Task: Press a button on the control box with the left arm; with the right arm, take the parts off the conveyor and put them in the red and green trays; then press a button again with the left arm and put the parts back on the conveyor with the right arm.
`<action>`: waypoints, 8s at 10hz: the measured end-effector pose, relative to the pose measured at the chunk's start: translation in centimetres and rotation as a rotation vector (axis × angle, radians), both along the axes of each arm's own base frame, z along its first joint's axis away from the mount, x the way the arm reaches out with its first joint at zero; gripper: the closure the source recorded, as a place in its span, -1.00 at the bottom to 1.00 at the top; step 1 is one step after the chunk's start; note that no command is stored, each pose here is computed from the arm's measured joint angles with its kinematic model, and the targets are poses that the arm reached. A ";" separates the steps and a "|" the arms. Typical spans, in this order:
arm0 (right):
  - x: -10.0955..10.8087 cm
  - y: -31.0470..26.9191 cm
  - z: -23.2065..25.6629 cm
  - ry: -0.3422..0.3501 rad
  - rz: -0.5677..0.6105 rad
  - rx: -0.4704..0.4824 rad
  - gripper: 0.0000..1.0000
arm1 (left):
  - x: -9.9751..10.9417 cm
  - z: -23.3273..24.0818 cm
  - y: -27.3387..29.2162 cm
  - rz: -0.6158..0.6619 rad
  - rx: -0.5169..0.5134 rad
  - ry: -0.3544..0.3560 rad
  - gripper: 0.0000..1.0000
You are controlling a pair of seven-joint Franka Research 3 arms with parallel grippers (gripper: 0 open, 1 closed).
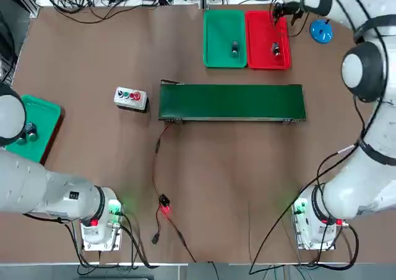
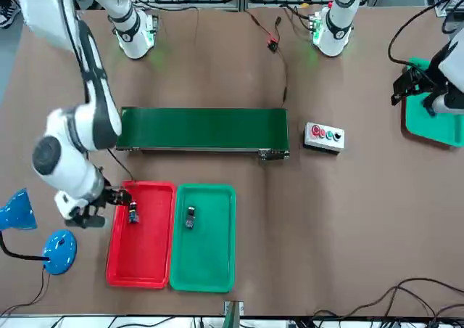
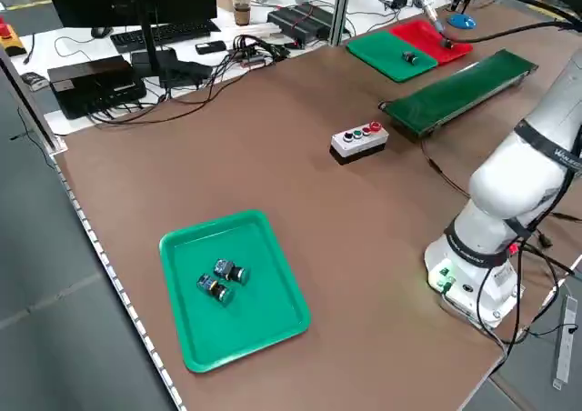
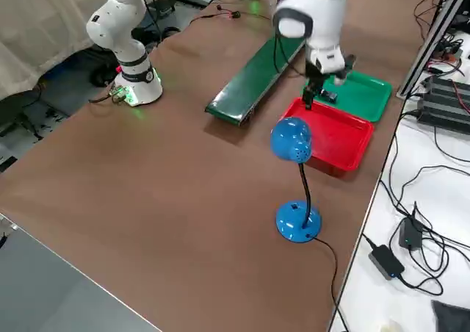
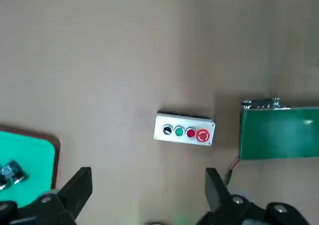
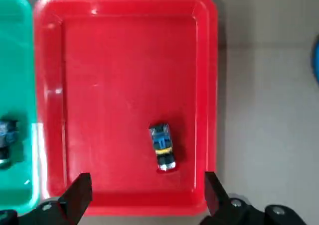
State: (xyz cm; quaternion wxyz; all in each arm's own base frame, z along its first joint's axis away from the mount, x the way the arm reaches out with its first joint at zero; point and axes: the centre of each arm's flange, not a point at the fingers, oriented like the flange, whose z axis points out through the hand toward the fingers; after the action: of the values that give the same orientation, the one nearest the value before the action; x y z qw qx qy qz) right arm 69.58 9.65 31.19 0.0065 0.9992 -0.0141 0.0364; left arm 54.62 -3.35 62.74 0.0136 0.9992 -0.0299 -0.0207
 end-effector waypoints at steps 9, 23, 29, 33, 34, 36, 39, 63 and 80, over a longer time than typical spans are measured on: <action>0.6 -0.7 -10.9 -0.007 0.078 -0.018 -0.99 | 0.0 0.1 0.5 0.013 0.000 -0.002 -1.00; 0.0 -0.4 -8.9 0.121 0.091 -0.027 0.32 | 0.0 0.2 -0.3 -0.004 0.000 -0.004 -1.00; -5.0 0.9 8.6 0.160 0.026 0.054 0.32 | -0.1 0.3 -0.1 0.000 0.000 -0.006 -1.00; -12.6 -0.1 7.4 0.213 0.020 0.058 0.32 | -0.1 0.4 -0.3 -0.005 0.000 -0.006 -1.00; -14.3 -0.4 5.8 0.199 0.016 0.059 0.32 | -0.1 0.4 -0.3 -0.005 0.000 -0.006 -1.00; -17.3 -1.0 2.1 0.183 0.009 0.057 0.32 | -0.1 0.4 -0.2 -0.003 0.000 -0.006 -1.00; -19.7 -0.4 -1.4 0.176 0.024 0.051 0.32 | -0.1 0.4 -0.1 0.000 0.000 -0.006 -1.00; -22.5 1.5 -4.9 0.198 0.068 0.037 -0.44 | -0.1 0.4 -0.2 -0.003 0.000 -0.006 -1.00; -2.6 19.3 -5.3 -0.245 -0.305 0.239 -1.00 | -0.1 0.4 -0.1 -0.001 -0.001 -0.007 -1.00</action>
State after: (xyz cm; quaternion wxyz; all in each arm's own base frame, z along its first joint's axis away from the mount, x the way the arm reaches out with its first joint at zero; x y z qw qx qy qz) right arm 66.97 28.97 25.85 -0.1084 0.9673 -0.1698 0.1543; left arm 54.56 -3.45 63.14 0.0138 0.9993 -0.0305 -0.0173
